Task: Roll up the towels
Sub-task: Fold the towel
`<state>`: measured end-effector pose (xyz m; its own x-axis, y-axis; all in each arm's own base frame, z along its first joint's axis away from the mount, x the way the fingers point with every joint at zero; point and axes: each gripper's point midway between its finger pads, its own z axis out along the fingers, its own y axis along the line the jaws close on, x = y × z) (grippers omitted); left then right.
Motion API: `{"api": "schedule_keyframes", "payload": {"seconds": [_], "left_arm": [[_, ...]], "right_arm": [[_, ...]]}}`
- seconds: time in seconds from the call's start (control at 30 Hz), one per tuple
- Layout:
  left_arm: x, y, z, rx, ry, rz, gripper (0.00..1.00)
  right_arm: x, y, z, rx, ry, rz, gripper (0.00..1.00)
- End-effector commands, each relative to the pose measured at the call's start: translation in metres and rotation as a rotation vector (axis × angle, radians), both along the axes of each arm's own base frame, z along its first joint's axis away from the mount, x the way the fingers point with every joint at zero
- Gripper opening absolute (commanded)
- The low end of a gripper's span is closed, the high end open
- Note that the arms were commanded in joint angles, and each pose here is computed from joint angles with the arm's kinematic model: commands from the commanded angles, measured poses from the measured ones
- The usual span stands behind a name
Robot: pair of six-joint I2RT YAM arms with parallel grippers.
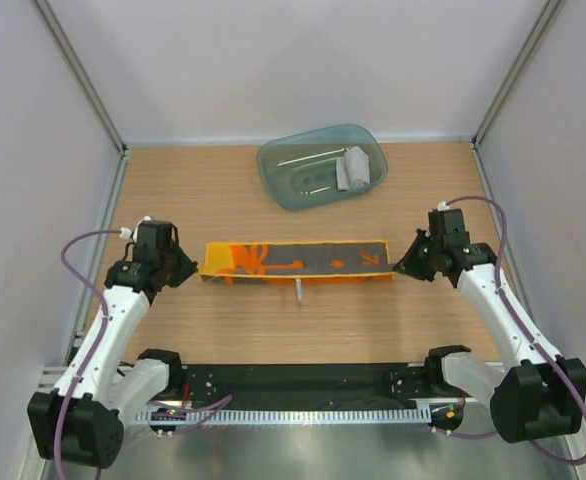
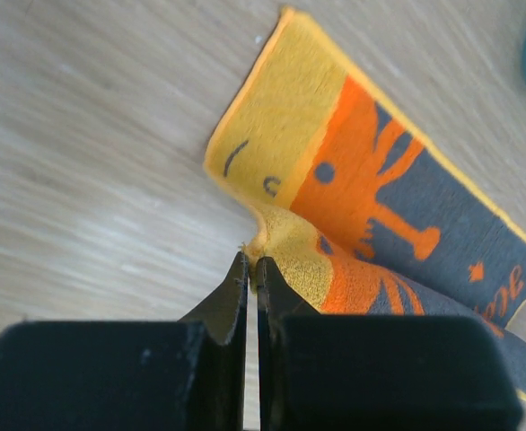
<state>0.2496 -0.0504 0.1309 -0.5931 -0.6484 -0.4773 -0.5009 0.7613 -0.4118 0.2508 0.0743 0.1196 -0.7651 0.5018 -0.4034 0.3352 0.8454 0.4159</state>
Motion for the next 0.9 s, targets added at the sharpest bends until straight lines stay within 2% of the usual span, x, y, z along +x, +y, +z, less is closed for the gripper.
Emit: {"api": "schedule_keyframes", "payload": {"seconds": [0.0,0.1,0.27,0.47,0.87], "left_arm": [[-0.034,-0.004,-0.013,-0.026,0.085,-0.027,0.00],[-0.048,-0.019,-0.012,-0.116,0.098,-0.059,0.00],[-0.046,-0.018,-0.017,-0.110,0.100,-0.044,0.00],[-0.024,-0.015,-0.034,-0.063,0.172,-0.047,0.00],[0.028,-0.004,-0.027,0.045,0.177,-0.038,0.00]], "right_arm": [[-0.039,0.003,-0.010,0.046,0.084,-0.014,0.01],[-0.056,0.002,-0.011,0.057,0.089,-0.037,0.01],[-0.057,-0.002,-0.013,0.047,0.083,-0.059,0.01],[-0.027,0.001,-0.027,0.032,0.109,-0.045,0.01],[0.037,0.003,-0.026,-0.013,0.125,-0.011,0.01]]}}
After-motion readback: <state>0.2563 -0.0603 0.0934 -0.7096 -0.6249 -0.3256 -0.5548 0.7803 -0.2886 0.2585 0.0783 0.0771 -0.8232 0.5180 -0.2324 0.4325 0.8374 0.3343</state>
